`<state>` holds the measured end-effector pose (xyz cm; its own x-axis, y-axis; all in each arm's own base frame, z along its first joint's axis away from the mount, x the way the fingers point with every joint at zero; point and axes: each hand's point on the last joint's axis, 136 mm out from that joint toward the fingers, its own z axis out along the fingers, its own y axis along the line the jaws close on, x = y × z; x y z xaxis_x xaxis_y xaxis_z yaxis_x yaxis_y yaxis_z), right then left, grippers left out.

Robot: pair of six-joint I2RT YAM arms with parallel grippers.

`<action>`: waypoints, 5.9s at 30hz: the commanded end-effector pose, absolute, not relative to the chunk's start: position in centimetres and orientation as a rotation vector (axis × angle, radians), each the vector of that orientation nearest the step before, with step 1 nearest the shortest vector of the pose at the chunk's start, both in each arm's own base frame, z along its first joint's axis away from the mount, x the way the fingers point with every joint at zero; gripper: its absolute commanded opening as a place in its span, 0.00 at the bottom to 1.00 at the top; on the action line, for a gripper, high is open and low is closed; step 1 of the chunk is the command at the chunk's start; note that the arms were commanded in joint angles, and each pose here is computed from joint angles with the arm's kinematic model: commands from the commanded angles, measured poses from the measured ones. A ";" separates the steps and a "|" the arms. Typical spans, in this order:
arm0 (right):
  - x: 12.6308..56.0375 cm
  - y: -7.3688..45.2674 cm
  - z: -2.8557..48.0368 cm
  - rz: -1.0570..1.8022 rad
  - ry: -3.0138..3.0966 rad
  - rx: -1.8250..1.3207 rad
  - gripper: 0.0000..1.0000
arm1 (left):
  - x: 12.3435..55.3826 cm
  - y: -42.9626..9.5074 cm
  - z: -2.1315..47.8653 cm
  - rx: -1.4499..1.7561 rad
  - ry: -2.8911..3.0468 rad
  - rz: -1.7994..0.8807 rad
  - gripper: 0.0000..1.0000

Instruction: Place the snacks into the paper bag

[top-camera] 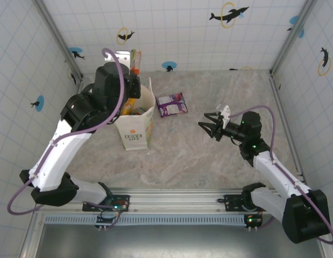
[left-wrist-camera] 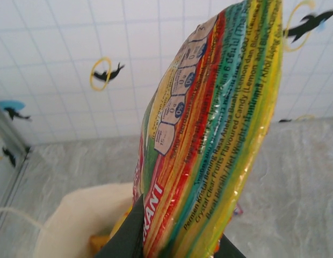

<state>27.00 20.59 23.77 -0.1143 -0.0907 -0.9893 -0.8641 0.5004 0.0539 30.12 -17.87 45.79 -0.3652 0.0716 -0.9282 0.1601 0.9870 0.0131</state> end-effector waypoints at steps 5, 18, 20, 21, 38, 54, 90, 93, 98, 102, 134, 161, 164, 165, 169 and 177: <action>26.7 21.3 23.9 0.830 1.533 -0.881 0.50 | 31.5 -13.8 42.5 0.010 2.107 0.013 0.03; 26.6 21.7 22.7 0.809 1.558 -0.901 0.50 | 32.0 -11.5 38.2 -0.050 2.283 0.124 0.00; 26.6 21.7 22.5 0.807 1.563 -0.901 0.50 | 32.2 -11.2 37.5 -0.058 2.311 0.131 0.00; 26.6 21.7 22.5 0.806 1.565 -0.902 0.50 | 32.2 -11.0 37.2 -0.061 2.327 0.132 0.00; 26.2 21.7 21.8 0.791 1.579 -0.930 0.50 | 32.8 -9.7 33.7 -0.104 2.445 0.166 0.02; 26.1 21.9 21.3 0.794 1.592 -0.935 0.50 | 34.3 -7.9 32.3 -0.141 2.478 0.245 0.15; 36.5 25.2 14.1 0.808 2.394 -0.341 0.57 | 34.9 -18.3 35.9 0.195 2.164 -0.535 0.54; 38.3 26.5 13.2 0.661 2.418 -0.386 0.63 | 34.9 -18.0 35.7 0.185 2.171 -0.514 0.54; 41.5 28.2 11.8 0.583 2.443 -0.334 0.68 | 34.8 -17.6 35.6 0.178 2.172 -0.498 0.54; 42.9 30.2 11.0 0.528 2.424 -0.377 0.67 | 34.7 -17.3 35.6 0.168 2.168 -0.483 0.55; 46.7 42.0 4.4 0.780 2.419 -0.538 0.48 | 34.5 -16.8 35.6 0.166 2.157 -0.460 0.55; 45.0 39.4 7.8 0.415 2.355 -0.708 0.00 | 34.2 -16.7 36.1 0.184 2.143 -0.459 0.53; 43.6 38.1 9.4 0.424 2.321 -0.708 0.00 | 34.1 -16.8 36.1 0.193 2.138 -0.465 0.53; 43.1 37.7 10.0 0.429 2.309 -0.707 0.00 | 34.0 -16.8 36.0 0.194 2.139 -0.466 0.52; 41.1 35.4 11.1 0.407 2.299 -0.704 0.00 | 33.8 -17.1 36.0 0.210 2.136 -0.484 0.52; 38.0 31.6 13.7 0.314 2.238 -0.795 0.00 | 33.1 -18.3 36.1 0.326 2.089 -0.538 0.49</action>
<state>38.09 32.50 11.34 -0.6154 -0.4283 -0.6617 -0.6065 0.7935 0.0505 33.54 -17.98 34.60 -0.5927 0.0075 -0.8054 0.3670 0.8927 -0.2617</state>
